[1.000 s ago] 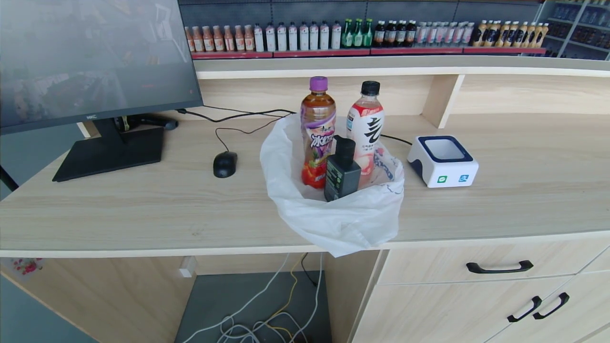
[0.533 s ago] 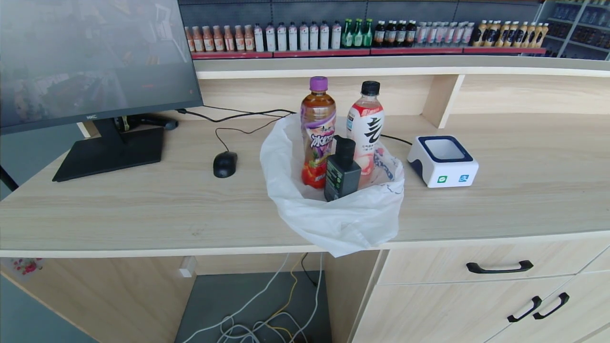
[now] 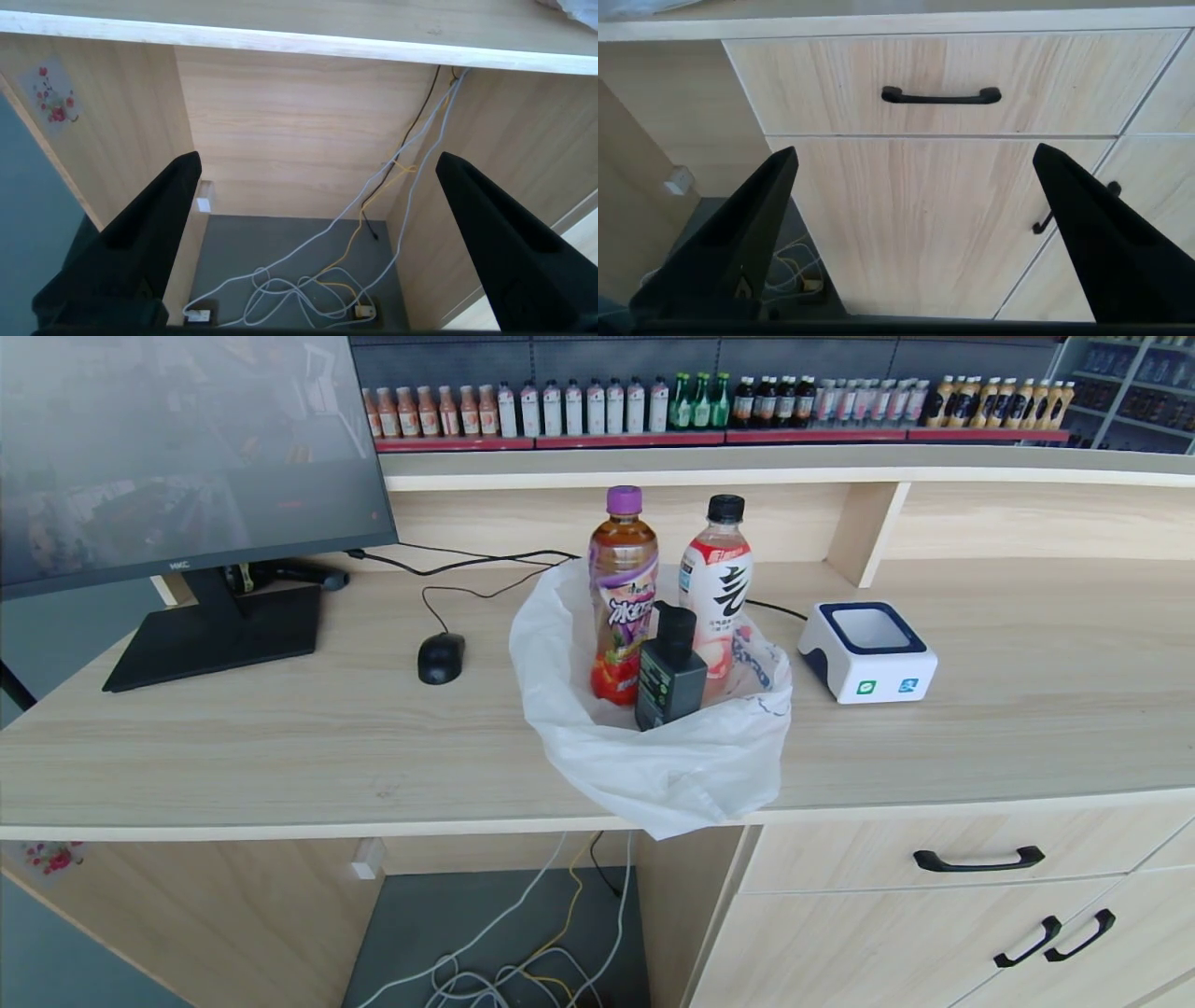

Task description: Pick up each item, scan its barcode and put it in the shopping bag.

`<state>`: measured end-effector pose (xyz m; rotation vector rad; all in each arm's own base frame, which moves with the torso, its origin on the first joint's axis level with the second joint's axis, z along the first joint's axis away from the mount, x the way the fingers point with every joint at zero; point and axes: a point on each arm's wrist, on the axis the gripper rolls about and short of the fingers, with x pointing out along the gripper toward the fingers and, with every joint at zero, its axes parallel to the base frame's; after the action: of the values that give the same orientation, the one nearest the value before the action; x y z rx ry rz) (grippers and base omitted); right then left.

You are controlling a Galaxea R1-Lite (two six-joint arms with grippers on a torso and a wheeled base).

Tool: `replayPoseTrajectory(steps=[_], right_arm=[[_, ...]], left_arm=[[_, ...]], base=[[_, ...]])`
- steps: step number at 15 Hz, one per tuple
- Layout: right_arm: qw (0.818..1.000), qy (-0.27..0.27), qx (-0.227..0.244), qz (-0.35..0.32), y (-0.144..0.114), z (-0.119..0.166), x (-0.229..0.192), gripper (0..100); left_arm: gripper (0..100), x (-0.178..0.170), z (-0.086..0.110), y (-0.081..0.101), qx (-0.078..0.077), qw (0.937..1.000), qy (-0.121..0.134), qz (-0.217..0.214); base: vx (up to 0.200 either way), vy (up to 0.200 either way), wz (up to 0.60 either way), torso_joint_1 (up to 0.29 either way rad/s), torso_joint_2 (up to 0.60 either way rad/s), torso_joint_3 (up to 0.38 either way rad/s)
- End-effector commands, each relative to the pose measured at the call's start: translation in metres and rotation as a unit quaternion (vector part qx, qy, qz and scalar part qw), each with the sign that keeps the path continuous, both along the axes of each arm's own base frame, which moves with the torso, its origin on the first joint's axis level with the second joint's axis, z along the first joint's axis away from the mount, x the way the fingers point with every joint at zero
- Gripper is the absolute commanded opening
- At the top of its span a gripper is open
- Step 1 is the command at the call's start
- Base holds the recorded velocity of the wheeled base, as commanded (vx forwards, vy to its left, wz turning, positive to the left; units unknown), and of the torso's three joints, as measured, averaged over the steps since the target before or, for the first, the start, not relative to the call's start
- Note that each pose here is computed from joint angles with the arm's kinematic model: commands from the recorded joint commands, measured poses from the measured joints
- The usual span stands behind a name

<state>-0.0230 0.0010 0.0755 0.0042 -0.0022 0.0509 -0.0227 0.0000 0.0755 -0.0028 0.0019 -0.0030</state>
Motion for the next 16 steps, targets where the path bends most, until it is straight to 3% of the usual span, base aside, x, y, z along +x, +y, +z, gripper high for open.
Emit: replayPoseTrajectory(steps=[1,3,12,16], right_arm=[[1.0,0.0,-0.001,0.0,0.0,0.0002,0.0001,100],[1.0,0.001,0.0,0.0,0.0,0.0,0.0001,100],[1.0,0.0,-0.001,0.0,0.0,0.0002,0.0001,100],[1.0,0.001,-0.001,0.0,0.0,0.0,0.0001,100]], left_arm=[[100,0.0,0.0,0.0,0.0,1.0,0.0,0.0],[100,0.0,0.0,0.0,0.0,1.0,0.0,0.001],[100,0.0,0.0,0.0,0.003,1.0,0.0,0.0],[100,0.0,0.0,0.0,0.001,1.0,0.0,0.0]], base=[[0.0,0.0,0.0,0.0,0.0,0.0],[-0.2,0.0,0.0,0.0,0.01,0.002],[0.0,0.0,0.0,0.0,0.0,0.0],[0.0,-0.2,0.0,0.002,0.0,-0.001]])
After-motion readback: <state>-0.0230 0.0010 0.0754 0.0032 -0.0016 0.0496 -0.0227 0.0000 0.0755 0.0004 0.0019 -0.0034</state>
